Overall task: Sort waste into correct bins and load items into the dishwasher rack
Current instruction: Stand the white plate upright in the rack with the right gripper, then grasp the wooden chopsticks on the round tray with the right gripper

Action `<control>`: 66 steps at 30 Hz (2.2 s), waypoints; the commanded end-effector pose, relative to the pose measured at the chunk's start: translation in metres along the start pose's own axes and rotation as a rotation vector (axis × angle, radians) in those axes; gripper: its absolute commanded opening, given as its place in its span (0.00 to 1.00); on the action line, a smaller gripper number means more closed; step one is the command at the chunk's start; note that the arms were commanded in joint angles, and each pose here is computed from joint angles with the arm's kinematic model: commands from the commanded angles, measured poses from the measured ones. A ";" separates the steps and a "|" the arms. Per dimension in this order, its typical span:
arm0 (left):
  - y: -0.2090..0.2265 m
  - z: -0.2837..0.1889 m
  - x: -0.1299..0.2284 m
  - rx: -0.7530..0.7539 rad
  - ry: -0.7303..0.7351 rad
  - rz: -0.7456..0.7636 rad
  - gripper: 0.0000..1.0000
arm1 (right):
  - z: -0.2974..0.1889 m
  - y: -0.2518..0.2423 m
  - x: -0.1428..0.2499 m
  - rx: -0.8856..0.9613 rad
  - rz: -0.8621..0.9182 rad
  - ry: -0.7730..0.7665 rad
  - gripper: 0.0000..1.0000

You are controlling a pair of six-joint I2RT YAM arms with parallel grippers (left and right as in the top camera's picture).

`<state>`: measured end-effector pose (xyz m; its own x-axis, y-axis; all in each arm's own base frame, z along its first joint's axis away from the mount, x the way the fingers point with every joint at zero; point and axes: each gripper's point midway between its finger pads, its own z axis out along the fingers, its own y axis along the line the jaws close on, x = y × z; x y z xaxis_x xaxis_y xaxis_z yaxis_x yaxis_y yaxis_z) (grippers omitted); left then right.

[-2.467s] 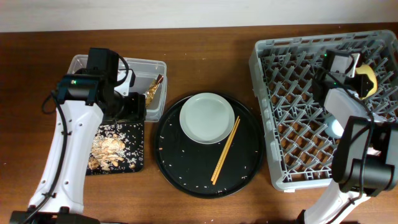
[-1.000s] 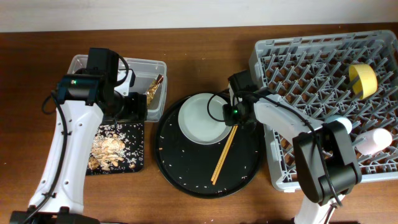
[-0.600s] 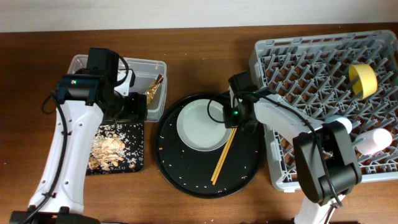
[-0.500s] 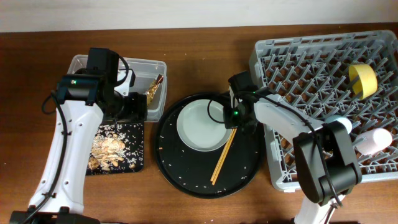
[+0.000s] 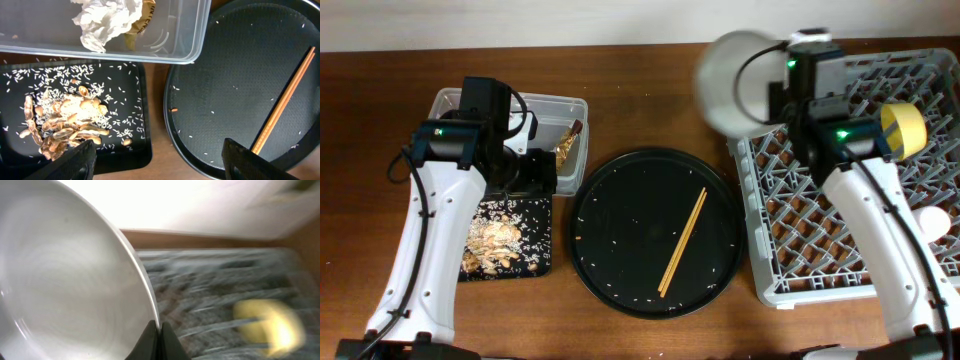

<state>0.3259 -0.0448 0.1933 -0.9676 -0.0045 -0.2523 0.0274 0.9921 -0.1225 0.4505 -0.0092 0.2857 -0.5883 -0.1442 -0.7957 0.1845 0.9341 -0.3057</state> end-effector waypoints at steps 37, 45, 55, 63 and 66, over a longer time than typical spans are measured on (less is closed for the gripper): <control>-0.001 -0.005 -0.004 0.011 -0.027 -0.003 0.80 | -0.094 0.102 0.131 -0.635 0.178 0.573 0.50; -0.001 -0.005 -0.004 0.011 -0.026 -0.003 0.80 | -0.093 0.190 0.221 -0.540 0.136 0.865 0.50; -0.001 -0.005 -0.004 0.011 -0.026 -0.003 0.80 | -0.066 0.226 0.300 -0.393 0.149 1.042 0.50; -0.001 -0.005 -0.004 0.011 -0.026 -0.003 0.80 | -0.061 0.219 0.325 -0.348 0.164 1.053 0.50; -0.001 -0.005 -0.004 0.011 -0.026 -0.003 0.80 | -0.059 0.220 0.324 -0.352 0.167 1.042 0.50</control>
<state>0.3275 -0.0449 0.1936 -0.9659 -0.0046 -0.2589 0.0282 0.9920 -0.1229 0.2616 0.1782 0.0020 -0.9835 0.1710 0.0589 0.1766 0.9782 0.1091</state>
